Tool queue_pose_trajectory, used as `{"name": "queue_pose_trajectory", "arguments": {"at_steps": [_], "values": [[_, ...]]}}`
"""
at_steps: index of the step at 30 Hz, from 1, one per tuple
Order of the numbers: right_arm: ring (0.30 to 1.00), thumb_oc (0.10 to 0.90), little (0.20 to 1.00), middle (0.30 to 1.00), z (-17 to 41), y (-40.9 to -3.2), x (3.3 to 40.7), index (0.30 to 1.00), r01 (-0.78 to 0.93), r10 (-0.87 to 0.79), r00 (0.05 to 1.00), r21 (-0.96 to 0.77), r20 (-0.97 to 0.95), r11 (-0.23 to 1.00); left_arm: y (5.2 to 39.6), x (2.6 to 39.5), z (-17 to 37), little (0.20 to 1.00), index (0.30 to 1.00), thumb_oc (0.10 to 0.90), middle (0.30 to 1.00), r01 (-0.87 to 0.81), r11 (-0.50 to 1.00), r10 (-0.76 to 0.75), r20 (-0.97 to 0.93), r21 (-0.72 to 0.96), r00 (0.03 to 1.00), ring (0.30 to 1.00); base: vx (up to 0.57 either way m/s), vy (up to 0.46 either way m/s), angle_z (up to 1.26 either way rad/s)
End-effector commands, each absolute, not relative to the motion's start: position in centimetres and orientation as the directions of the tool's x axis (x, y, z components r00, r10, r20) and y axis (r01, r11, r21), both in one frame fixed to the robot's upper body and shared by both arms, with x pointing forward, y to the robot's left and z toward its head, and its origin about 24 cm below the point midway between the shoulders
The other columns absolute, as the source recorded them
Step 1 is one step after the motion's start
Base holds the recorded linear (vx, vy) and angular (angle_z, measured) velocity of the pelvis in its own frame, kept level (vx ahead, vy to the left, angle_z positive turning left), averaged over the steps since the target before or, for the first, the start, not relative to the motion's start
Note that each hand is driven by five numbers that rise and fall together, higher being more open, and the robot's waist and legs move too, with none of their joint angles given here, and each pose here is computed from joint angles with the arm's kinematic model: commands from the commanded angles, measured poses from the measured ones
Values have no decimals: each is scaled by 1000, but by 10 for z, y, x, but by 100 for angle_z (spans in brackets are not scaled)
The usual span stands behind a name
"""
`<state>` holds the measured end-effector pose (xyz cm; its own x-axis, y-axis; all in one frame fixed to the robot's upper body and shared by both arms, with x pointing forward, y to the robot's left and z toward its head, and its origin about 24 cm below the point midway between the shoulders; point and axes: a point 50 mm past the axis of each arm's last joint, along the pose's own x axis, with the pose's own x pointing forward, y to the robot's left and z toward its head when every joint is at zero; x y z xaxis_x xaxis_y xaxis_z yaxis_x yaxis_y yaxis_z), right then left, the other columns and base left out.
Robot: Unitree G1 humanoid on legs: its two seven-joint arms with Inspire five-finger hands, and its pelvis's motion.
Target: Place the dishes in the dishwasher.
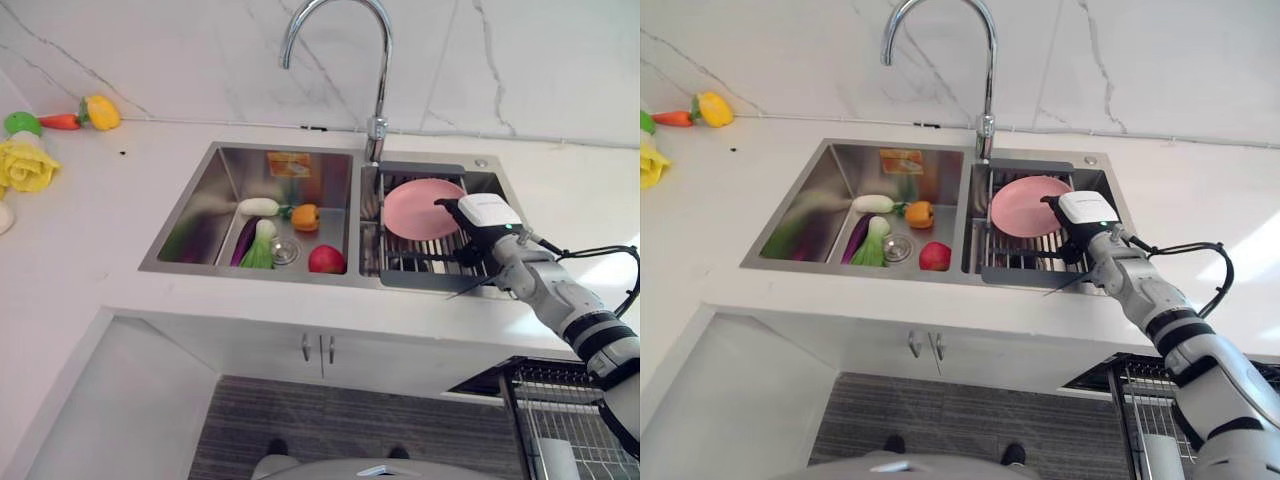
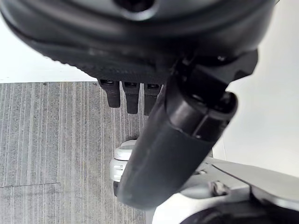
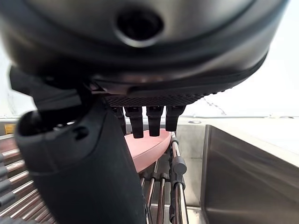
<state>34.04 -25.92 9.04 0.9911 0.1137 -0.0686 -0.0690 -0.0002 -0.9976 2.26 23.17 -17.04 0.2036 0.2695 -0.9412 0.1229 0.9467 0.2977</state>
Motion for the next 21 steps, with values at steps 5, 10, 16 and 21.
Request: {"name": "queue_pose_trajectory", "arguments": {"at_steps": [5,10,16,21], "values": [[561,574,561,561,155,-240,374,561,233,162,962,-969,218,-79,247,47,-164,900,900,800,900,345,849,299,-903,400,309,900,-3,-5,2],[300,400,300,300,143,-236,371,300,244,202,957,-956,209,-165,249,51,-163,900,900,800,900,369,832,304,-896,415,323,900,-2,-3,2],[300,400,300,300,131,-230,367,300,285,241,942,-937,235,-201,243,67,-159,900,900,800,900,515,715,264,-865,472,427,900,1,0,1],[300,400,300,300,128,-224,366,300,308,267,930,-933,253,-187,244,74,-157,900,900,800,900,576,638,249,-845,511,474,900,-16,-10,6]]}}
